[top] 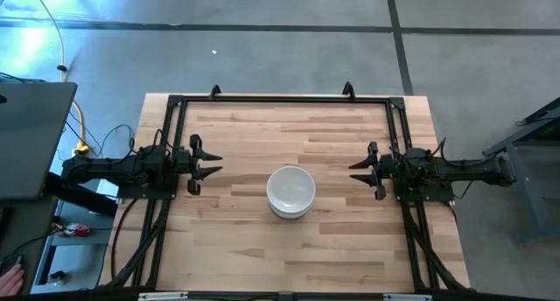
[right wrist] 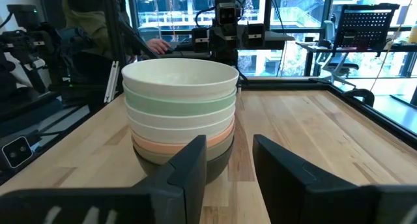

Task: Nest bowls inside each other
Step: Return to Home Position

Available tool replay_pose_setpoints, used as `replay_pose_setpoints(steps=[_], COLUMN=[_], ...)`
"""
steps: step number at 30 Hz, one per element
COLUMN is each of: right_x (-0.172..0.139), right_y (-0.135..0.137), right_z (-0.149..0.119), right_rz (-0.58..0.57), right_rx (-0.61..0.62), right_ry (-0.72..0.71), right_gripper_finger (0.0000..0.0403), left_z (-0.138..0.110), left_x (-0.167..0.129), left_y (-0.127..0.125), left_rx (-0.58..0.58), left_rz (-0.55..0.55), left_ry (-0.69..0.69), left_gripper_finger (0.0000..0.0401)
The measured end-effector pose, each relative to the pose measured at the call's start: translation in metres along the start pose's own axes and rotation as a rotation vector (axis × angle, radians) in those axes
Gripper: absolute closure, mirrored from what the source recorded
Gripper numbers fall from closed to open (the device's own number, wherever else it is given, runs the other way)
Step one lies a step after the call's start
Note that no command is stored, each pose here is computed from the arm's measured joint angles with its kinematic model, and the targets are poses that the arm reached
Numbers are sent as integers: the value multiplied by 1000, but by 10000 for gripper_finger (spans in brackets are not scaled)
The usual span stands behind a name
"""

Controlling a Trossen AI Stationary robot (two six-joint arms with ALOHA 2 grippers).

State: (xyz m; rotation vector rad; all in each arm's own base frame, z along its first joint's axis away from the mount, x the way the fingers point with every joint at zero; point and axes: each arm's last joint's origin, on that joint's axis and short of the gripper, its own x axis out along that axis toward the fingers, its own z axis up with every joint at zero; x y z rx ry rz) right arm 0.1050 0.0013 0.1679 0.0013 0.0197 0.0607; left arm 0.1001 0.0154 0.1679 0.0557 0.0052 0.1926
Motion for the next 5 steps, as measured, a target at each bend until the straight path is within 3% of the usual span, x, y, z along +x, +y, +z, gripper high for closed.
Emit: replay_pose_setpoints(steps=[5], right_x=[0], right_y=[0], right_z=[0], right_rz=[5], right_rx=[0], right_ry=[0], right_gripper_finger=[286], left_z=[0], left_x=[0], left_y=[0], left_rx=[0], left_rz=[0], left_ry=[0], left_gripper_finger=[275])
